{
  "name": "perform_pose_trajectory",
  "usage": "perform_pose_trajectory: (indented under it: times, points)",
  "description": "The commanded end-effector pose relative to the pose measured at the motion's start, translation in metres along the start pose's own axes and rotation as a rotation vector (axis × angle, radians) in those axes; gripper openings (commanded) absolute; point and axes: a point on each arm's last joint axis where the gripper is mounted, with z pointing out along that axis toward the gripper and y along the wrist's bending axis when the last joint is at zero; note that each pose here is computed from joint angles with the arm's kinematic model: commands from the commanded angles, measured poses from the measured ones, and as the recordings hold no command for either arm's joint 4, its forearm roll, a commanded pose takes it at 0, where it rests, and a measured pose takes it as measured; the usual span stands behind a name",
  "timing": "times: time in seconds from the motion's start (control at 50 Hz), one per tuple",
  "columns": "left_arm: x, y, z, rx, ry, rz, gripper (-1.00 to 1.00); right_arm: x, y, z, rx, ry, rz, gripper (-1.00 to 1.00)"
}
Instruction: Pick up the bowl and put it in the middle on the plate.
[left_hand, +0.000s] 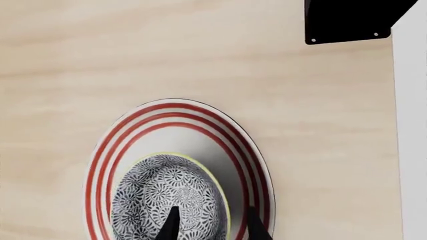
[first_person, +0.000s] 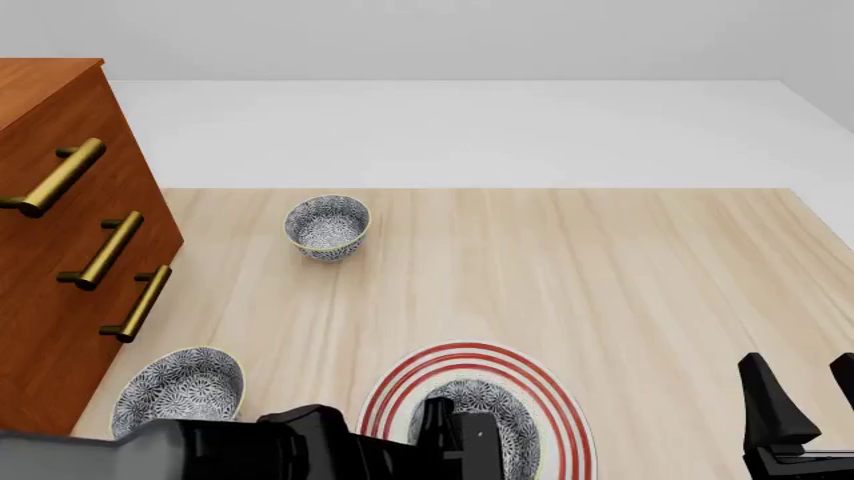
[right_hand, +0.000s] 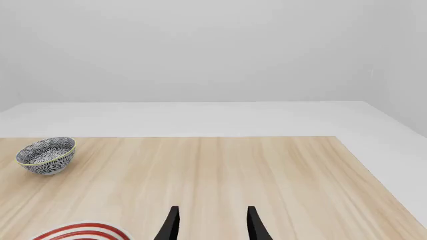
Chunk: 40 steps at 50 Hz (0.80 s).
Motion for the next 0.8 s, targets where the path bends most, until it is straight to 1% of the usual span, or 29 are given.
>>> perform_pose_trajectory:
  times: [0.02,0.16,0.26,0.36,0.46,0.56,0.72,0.76,0.8]
  points:
    - [-0.004,-0.001,-0.006,-0.002,-0.016,-0.007,1.00,0.000,0.000,0.000,0.000,0.000,0.000,1.00]
    - [-0.011,-0.004,-0.012,0.004,-0.032,0.001,1.00,0.000,0.000,0.000,0.000,0.000,0.000,1.00]
    - [-0.012,-0.004,-0.019,0.001,-0.043,0.014,1.00,0.000,0.000,0.000,0.000,0.000,0.000,1.00]
    - [-0.009,-0.006,-0.022,0.001,-0.043,0.028,1.00,0.000,0.000,0.000,0.000,0.000,0.000,1.00]
    - [-0.003,-0.001,-0.033,-0.020,-0.052,0.032,1.00,0.000,0.000,0.000,0.000,0.000,0.000,1.00]
    - [0.005,0.005,-0.044,-0.048,-0.062,0.019,1.00,0.000,0.000,0.000,0.000,0.000,0.000,1.00]
    - [0.006,0.004,-0.051,-0.054,-0.075,0.002,1.00,0.000,0.000,0.000,0.000,0.000,0.000,1.00]
    - [0.006,0.008,-0.059,-0.069,-0.089,-0.019,1.00,0.000,0.000,0.000,0.000,0.000,0.000,1.00]
    - [0.008,0.008,-0.060,-0.072,-0.086,-0.020,1.00,0.000,0.000,0.000,0.000,0.000,0.000,1.00]
